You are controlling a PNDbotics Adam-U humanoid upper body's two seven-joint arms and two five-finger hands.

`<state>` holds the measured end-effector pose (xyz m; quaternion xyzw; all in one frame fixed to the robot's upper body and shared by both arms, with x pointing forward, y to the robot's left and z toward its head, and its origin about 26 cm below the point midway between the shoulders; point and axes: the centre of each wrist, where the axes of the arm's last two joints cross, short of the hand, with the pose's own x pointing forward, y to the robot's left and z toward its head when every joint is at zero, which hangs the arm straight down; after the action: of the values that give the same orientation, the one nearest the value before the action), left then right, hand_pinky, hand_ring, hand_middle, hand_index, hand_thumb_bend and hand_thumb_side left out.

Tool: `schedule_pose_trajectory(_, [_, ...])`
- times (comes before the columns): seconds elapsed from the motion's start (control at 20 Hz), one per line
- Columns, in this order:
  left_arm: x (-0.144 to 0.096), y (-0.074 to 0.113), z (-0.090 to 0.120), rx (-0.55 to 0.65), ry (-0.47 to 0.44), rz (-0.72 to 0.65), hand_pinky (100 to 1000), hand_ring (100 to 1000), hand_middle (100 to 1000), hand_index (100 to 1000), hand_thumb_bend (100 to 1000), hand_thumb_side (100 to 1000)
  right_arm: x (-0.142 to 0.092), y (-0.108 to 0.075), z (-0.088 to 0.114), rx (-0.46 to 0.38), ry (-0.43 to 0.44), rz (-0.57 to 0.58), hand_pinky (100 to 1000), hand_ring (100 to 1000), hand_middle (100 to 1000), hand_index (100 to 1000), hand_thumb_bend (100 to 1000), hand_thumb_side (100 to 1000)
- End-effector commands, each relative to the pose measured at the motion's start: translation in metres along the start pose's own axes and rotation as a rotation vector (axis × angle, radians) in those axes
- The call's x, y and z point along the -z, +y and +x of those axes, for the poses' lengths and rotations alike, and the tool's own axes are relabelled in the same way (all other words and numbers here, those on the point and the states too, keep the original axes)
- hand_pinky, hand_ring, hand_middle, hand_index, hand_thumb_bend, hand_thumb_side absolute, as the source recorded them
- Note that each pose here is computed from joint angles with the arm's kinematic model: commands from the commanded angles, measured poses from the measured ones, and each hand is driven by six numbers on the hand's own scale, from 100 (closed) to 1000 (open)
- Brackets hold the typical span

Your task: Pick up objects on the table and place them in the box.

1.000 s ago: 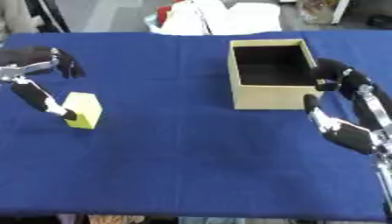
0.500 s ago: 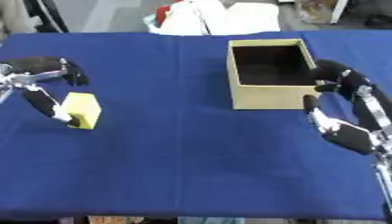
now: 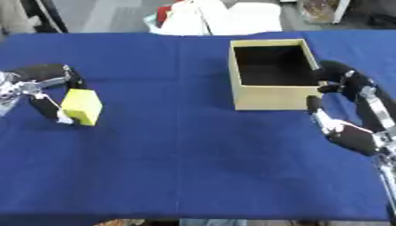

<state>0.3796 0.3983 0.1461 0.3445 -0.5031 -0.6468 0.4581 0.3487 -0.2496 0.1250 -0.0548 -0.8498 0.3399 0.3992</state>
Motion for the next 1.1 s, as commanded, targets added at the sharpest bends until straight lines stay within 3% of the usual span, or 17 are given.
schedule_pose_trajectory(0.05, [-0.010, 0.033, -0.002, 0.007, -0.004, 0.105, 674, 513, 393, 656, 614, 225, 0.003, -0.008, 0.004, -0.018, -0.017, -0.003, 738, 830, 777, 925, 180, 426])
schedule_pose_trajectory(0.35, [-0.011, 0.092, 0.018, 0.001, -0.084, 0.288, 676, 508, 400, 657, 605, 219, 0.004, -0.005, 0.004, -0.013, -0.021, 0.011, 738, 829, 774, 924, 179, 427])
schedule_pose_trajectory(0.6, [0.025, 0.126, 0.053, -0.045, -0.184, 0.422, 682, 504, 415, 668, 597, 237, 0.010, 0.003, 0.007, 0.009, -0.045, 0.049, 737, 829, 774, 923, 178, 430])
schedule_pose_trajectory(0.8, [0.066, 0.139, 0.088, -0.086, -0.261, 0.491, 685, 504, 426, 672, 596, 255, 0.018, 0.011, 0.011, 0.032, -0.079, 0.091, 737, 828, 771, 918, 173, 439])
schedule_pose_trajectory(1.1, [0.120, 0.140, 0.133, -0.120, -0.308, 0.557, 690, 516, 456, 680, 609, 251, 0.031, 0.028, 0.019, 0.075, -0.133, 0.164, 736, 827, 768, 913, 166, 451])
